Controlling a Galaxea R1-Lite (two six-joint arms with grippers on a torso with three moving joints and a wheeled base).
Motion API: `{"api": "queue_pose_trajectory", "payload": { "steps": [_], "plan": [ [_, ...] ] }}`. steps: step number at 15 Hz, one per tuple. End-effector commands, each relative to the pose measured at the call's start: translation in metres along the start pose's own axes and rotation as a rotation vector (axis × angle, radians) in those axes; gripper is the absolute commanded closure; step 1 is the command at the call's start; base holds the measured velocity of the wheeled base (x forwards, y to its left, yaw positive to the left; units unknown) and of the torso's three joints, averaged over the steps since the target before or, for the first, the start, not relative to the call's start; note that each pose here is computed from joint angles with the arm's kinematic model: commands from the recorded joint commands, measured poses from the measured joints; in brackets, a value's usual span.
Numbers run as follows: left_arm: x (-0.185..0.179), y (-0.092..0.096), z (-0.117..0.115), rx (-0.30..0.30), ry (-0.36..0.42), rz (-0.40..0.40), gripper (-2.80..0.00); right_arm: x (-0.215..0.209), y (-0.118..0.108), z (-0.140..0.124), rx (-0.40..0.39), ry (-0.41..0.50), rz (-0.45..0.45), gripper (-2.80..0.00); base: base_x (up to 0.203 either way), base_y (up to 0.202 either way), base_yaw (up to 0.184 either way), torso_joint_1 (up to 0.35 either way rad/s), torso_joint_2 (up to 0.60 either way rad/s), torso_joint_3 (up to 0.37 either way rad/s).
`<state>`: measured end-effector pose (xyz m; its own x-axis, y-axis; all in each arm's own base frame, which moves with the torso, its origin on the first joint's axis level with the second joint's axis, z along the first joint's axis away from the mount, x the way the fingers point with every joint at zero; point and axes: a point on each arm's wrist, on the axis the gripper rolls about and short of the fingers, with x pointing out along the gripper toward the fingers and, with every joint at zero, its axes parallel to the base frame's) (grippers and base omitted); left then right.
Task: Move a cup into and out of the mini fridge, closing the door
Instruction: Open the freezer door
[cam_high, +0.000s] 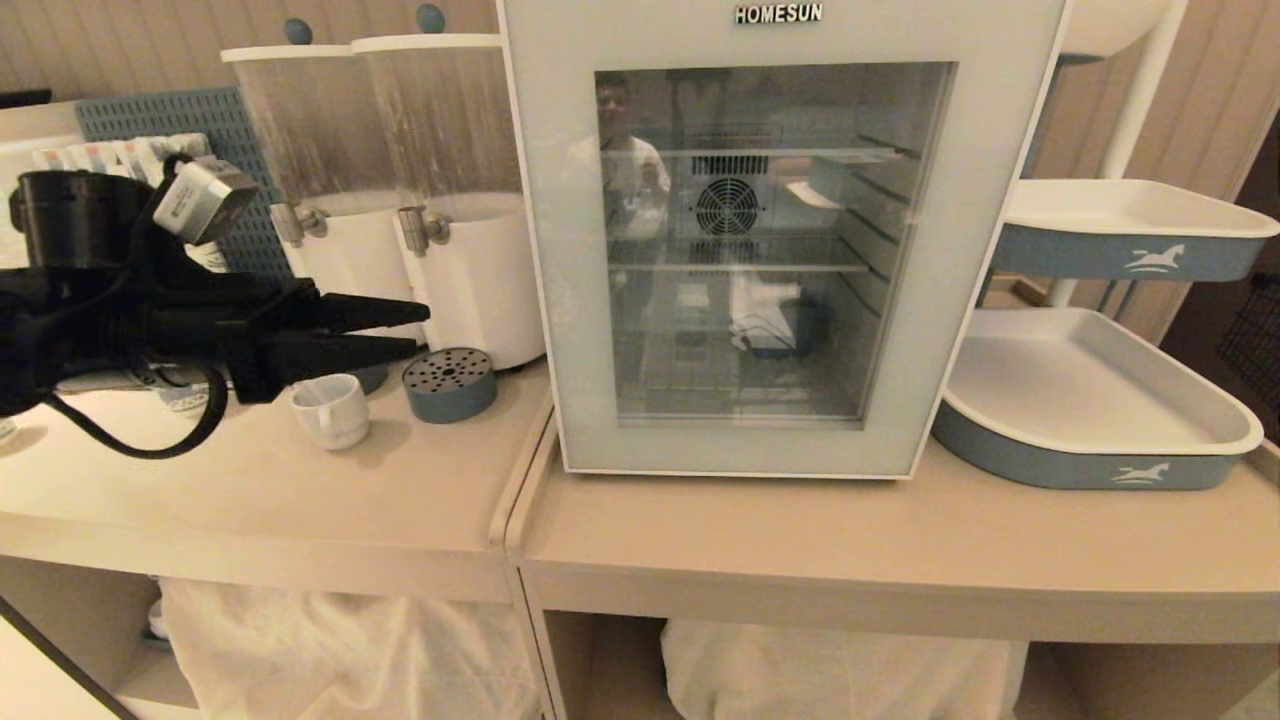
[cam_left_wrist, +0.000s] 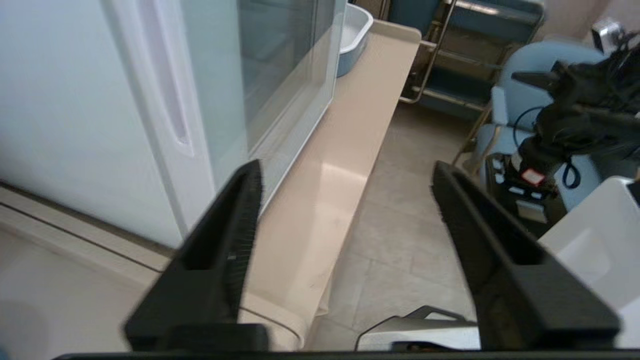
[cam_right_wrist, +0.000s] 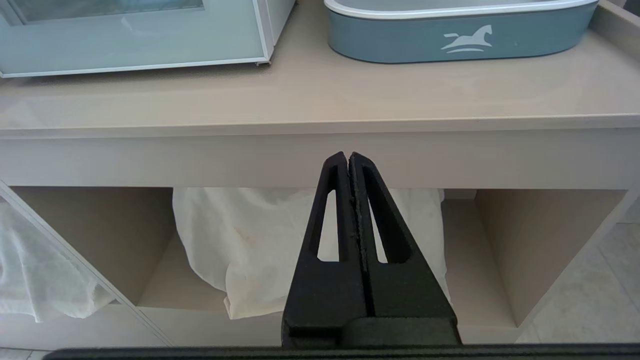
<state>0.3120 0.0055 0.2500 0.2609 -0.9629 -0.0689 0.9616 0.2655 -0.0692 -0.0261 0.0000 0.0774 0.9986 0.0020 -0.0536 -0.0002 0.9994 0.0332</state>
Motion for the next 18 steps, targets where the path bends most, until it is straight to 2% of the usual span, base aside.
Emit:
{"api": "queue_pose_trajectory", "payload": {
  "steps": [1,3,6,11,18],
  "plan": [
    [0.006,0.015,-0.006,-0.015,0.000,-0.017,-2.80,0.000,0.000,0.000,0.001,0.002,0.001,0.00,0.000,0.000,0.000,0.000,0.00,0.000],
    [0.011,0.033,-0.006,-0.005,-0.005,-0.033,-2.80,0.000,0.000,0.000,0.001,0.002,0.001,0.00,0.000,0.000,0.000,0.000,0.00,0.000],
    [0.023,0.052,-0.013,-0.013,-0.016,-0.100,-2.80,0.000,0.000,0.000,0.001,0.001,0.001,0.00,0.000,0.000,0.000,0.000,0.00,0.000],
    [0.062,0.068,-0.015,0.030,-0.016,-0.184,-2.80,0.000,0.000,0.000,0.001,0.002,0.001,0.00,0.000,0.000,0.000,0.000,0.00,0.000],
    [0.084,0.081,-0.013,0.070,-0.003,-0.159,-2.80,0.000,0.000,0.000,0.001,0.002,0.001,0.00,0.000,0.000,0.000,0.000,0.00,0.000]
  ]
}}
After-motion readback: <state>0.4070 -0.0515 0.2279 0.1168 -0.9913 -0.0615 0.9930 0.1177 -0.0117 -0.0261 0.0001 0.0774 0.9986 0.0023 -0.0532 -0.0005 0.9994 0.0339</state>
